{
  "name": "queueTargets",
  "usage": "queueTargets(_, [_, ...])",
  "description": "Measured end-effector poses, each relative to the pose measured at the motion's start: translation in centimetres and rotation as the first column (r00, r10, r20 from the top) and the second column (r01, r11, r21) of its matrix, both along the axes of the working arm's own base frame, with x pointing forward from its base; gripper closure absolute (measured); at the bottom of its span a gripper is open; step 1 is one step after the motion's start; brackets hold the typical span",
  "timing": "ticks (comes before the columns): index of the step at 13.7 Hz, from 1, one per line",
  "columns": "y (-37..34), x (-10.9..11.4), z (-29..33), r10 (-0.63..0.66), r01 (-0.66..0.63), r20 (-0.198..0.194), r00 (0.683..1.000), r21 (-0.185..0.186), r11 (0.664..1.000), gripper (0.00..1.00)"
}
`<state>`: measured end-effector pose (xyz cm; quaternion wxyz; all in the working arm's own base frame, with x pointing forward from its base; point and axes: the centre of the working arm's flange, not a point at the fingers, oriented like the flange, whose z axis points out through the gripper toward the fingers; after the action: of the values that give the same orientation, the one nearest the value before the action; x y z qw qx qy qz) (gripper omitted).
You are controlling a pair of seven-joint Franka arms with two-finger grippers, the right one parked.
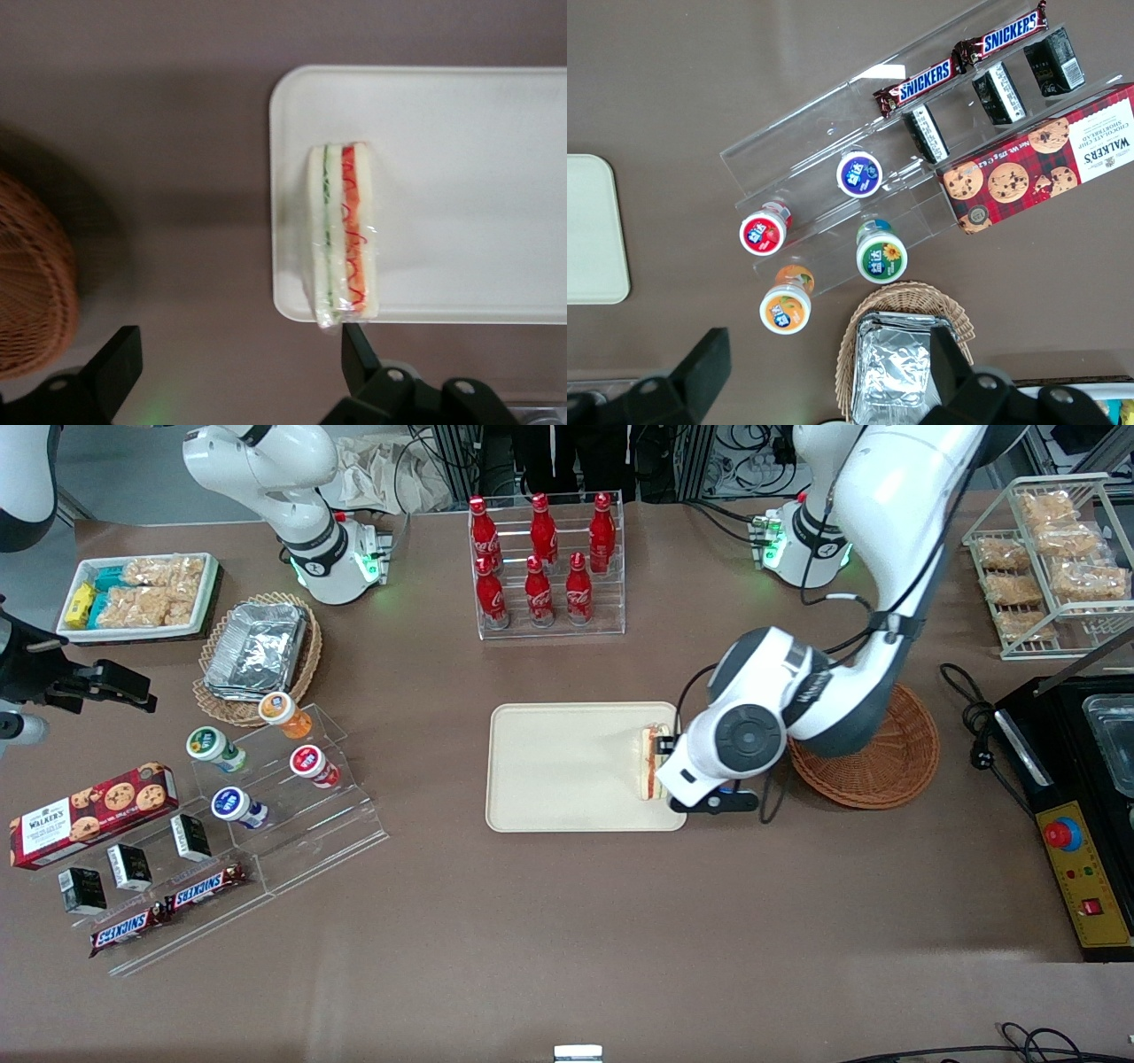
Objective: Place sandwich from basket to tray
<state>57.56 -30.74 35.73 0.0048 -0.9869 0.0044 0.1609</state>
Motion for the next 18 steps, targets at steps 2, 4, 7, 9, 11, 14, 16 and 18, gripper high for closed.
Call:
queueTargets(2, [2.8, 1.0, 1.8, -0.015, 0.015, 0.01, 1.0, -0.013, 1.0, 0.0])
queueTargets(4, [5.9, 1.9, 3.7, -0.028, 0.028, 0.024, 0.999, -0.019, 0.999, 0.0])
queueTargets(7, [12.2, 3.2, 6.3, -0.073, 0.073, 0.073, 0.995, 0.01, 0.997, 0.0])
queueTargets(9, [16.1, 3.4, 7.6, -0.089, 0.087, 0.1, 0.991, 0.029, 0.996, 0.0])
queueTargets(11, [20.3, 3.4, 9.0, -0.108, 0.103, 0.135, 0.985, 0.048, 0.994, 0.0])
queueTargets(14, [25.7, 2.9, 11.4, -0.135, 0.125, 0.176, 0.975, 0.065, 0.99, 0.0])
queueTargets(16, [28.5, 2.5, 13.0, -0.137, 0.128, 0.199, 0.97, 0.057, 0.99, 0.01])
queueTargets(18, [30.9, 2.0, 15.0, -0.111, 0.11, 0.233, 0.966, 0.017, 0.994, 0.0])
